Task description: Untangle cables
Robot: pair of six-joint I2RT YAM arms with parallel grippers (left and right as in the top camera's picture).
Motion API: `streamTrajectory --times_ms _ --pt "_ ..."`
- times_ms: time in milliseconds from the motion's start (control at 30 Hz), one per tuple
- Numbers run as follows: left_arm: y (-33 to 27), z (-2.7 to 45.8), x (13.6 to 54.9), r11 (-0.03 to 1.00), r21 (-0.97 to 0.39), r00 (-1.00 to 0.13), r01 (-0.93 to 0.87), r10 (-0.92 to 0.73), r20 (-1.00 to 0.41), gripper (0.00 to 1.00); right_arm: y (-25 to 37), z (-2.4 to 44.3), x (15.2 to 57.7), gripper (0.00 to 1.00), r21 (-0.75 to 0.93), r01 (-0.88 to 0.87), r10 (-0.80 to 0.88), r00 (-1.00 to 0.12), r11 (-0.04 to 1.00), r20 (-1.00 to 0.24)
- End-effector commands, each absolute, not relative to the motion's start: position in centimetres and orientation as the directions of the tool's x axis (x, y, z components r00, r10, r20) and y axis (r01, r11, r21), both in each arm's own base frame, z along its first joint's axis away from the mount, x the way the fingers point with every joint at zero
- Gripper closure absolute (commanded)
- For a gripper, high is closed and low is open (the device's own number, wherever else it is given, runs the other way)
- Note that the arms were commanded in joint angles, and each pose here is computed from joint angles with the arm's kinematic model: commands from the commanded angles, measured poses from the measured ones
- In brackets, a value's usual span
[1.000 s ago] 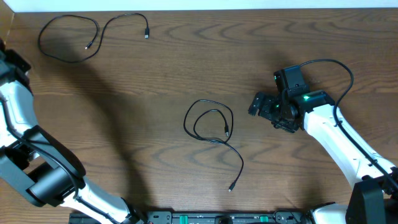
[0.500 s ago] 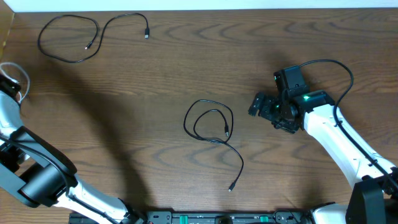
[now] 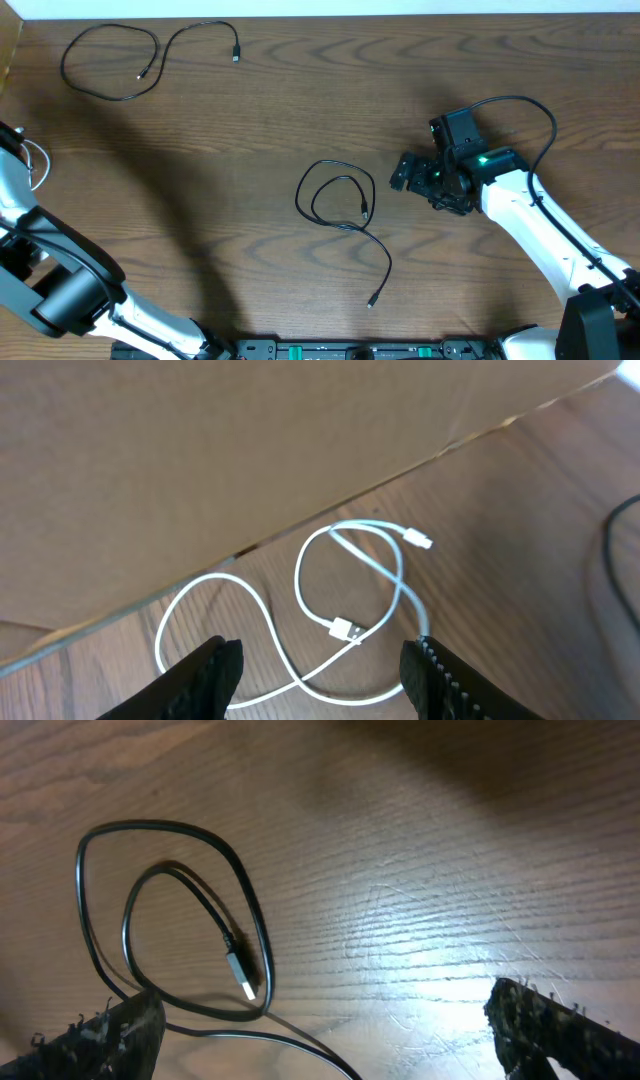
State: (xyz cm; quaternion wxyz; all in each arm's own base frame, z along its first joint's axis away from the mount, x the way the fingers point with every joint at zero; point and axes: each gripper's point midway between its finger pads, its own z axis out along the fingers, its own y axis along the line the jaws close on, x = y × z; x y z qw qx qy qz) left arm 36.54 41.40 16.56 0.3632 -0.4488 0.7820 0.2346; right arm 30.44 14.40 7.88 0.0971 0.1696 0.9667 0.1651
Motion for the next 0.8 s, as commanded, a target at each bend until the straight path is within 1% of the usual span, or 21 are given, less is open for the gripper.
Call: streamTrajectory --times_ms 0,167,267,400,767 --pt "40.8 19.2 36.7 0.517 0.028 -0.328 -0.856 -0.5 -0.801 0.44 14.8 7.9 30.5 0.01 0.355 0.276 0.343 -0.929 0.893 -0.142" --pt "40.8 16.7 34.8 0.496 0.055 -0.369 -0.867 -0.563 -0.739 0.44 14.8 7.9 30.4 0.01 0.353 0.276 0.342 -0.929 0.894 -0.139" --pt "41.2 14.5 32.8 0.45 0.056 -0.362 -0.892 -0.632 -0.685 0.46 14.8 7.9 30.4 0.01 0.353 0.276 0.342 -0.93 0.894 -0.139" --pt "41.8 12.4 30.8 0.415 0.071 -0.362 -0.907 -0.684 -0.633 0.47 14.8 7.9 30.4 0.01 0.353 0.276 0.342 -0.93 0.894 -0.138" --pt "43.8 7.4 25.6 0.303 0.088 -0.302 -0.949 -0.795 -0.526 0.46 14.8 7.9 30.4 0.01 0.353 0.276 0.342 -0.929 0.894 -0.139"
